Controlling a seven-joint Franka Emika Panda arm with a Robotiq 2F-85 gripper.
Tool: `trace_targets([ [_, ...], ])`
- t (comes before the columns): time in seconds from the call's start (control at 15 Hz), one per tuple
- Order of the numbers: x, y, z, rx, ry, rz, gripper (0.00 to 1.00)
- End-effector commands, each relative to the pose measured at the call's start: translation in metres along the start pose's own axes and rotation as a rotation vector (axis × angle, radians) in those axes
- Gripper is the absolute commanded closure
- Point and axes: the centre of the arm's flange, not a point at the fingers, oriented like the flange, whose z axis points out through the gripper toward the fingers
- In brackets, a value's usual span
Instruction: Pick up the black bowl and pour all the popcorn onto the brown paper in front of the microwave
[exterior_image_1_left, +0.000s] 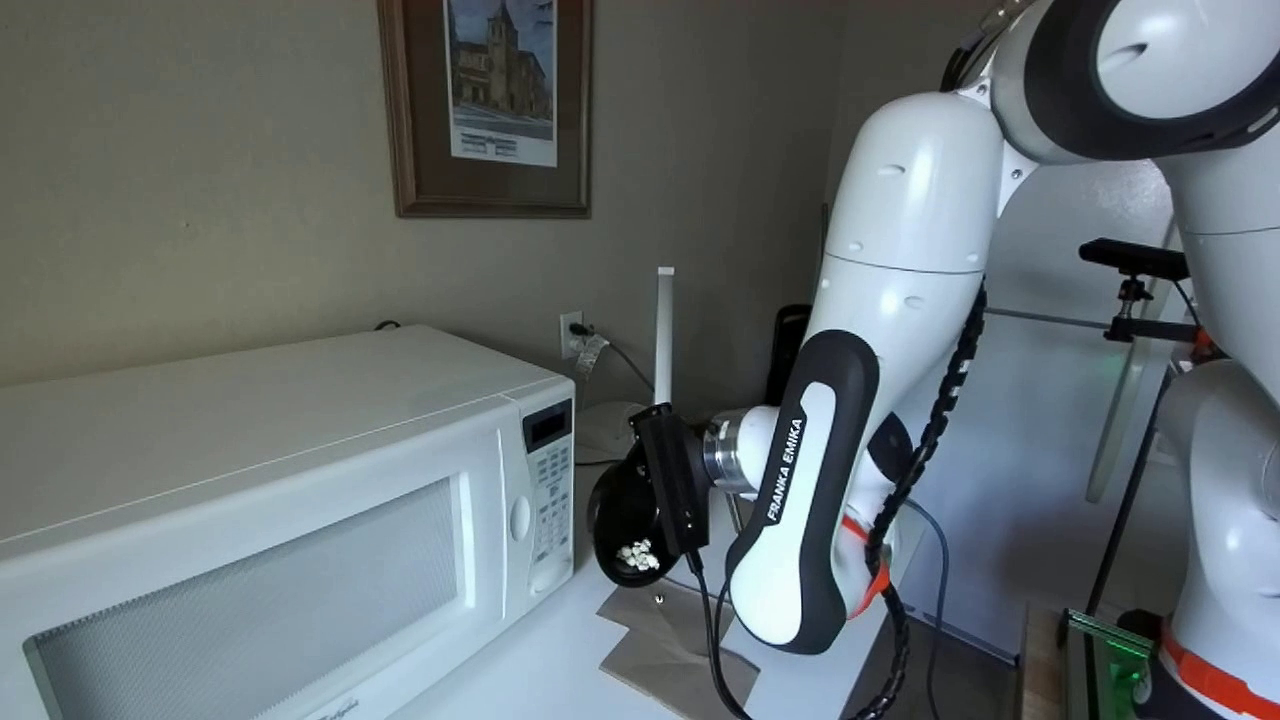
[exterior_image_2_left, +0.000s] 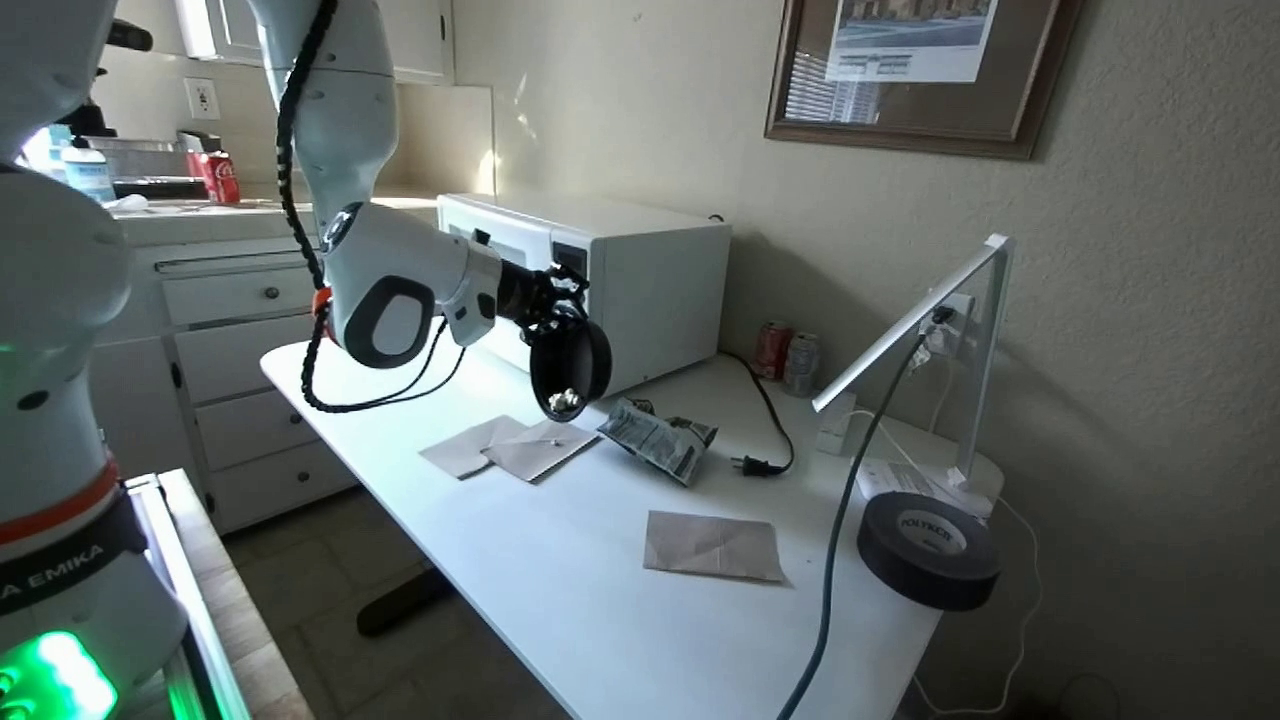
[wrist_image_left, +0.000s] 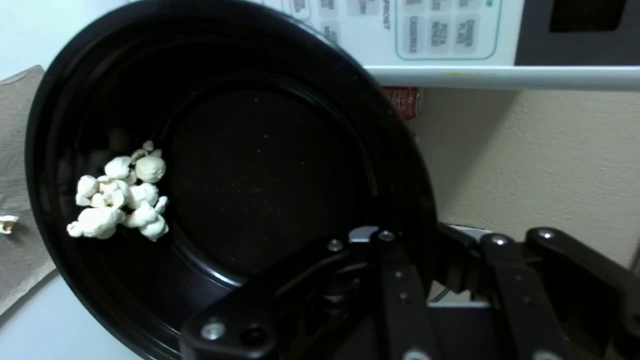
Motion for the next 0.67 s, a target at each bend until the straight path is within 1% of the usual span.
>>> trace_targets([
  [0.0, 0.003, -0.002, -0.006, 0.073, -0.004, 0.011, 0.99],
  [0.07, 0.005, -0.003, -0.008, 0.001, 0.002, 0.021, 0.99],
  [0.13, 0.004, -0.007, -0.005, 0.140, -0.004, 0.012, 0.99],
  [0.2, 0.003, -0.011, -0.010, 0.094, -0.012, 0.036, 0.99],
  [0.27, 0.003, -0.017, -0.007, 0.112, -0.018, 0.032, 0.99],
  [0.33, 0.001, -0.021, -0.008, 0.111, -0.016, 0.027, 0.99],
  [0.53, 0.002, -0.018, -0.009, 0.054, 0.000, 0.006, 0.99],
  [0.6, 0.002, -0.016, -0.010, 0.048, 0.003, 0.001, 0.99],
])
